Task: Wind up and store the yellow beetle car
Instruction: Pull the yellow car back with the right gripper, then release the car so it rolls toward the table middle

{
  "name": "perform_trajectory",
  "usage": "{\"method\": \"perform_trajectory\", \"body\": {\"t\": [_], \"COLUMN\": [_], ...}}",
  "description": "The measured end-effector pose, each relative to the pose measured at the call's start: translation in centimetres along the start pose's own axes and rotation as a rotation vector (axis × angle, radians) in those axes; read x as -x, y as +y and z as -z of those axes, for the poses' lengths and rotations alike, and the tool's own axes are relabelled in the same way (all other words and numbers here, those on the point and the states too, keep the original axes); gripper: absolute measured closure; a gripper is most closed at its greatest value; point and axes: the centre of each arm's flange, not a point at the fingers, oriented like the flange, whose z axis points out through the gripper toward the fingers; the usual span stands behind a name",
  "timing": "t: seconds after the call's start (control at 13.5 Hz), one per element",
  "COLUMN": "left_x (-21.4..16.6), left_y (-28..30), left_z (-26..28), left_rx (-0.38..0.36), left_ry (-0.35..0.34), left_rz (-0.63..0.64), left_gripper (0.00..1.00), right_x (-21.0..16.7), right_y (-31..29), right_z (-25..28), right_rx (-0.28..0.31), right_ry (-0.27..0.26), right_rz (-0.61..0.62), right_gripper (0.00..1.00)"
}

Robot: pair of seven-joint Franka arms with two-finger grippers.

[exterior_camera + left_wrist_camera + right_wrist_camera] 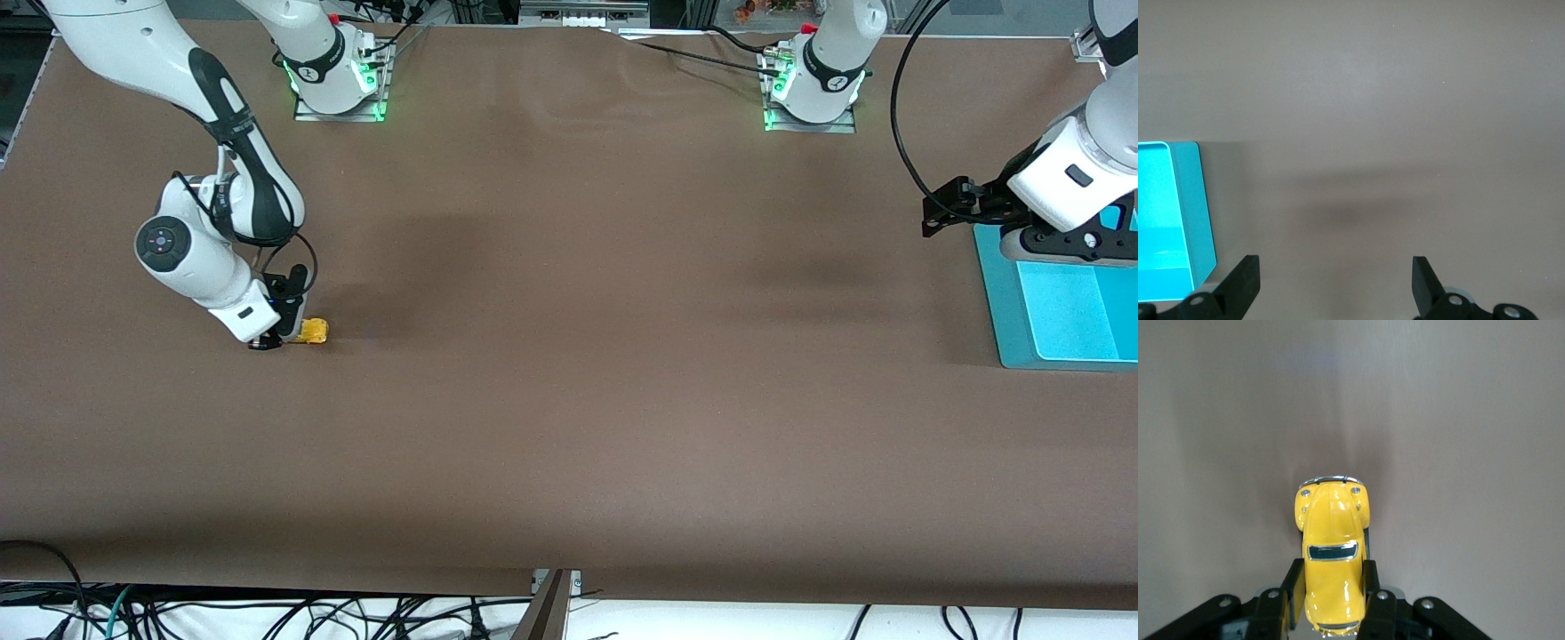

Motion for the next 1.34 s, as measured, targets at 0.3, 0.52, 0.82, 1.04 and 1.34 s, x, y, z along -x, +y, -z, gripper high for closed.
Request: {"method": "perform_trajectory", "body": {"t": [0.3, 0.52, 0.82, 1.04, 1.34], "left_x": [0.0, 0.0, 0.0, 0.0, 0.0], "left_y": [0.0, 0.0, 0.0, 0.0, 0.0], "left_z": [0.0, 0.0, 0.0, 0.0, 0.0], "left_rx": [0.000, 0.000, 0.000, 0.000, 0.000], "left_ry": [0.000, 0.000, 0.000, 0.000, 0.000], "left_rz": [0.000, 0.000, 0.000, 0.000, 0.000], "left_gripper": [0.00, 0.00, 0.00, 0.00, 0.00], "right_x": [5.3, 7.9, 8.8, 8.7, 8.7], "right_y": [0.2, 0.3, 0.5, 1.0, 3.2], "right_z": [-0.1, -0.2, -0.3, -0.1, 1.8], "right_rx": [0.015, 0.026, 0.030, 0.045, 0.057], "right_ry": [-0.002, -0.005, -0.006, -0.007, -0.008], "right_rz": [0.020, 0.043, 0.052, 0.054, 0.057], "right_gripper": [0.62, 0.62, 0.62, 0.38, 0.00]}}
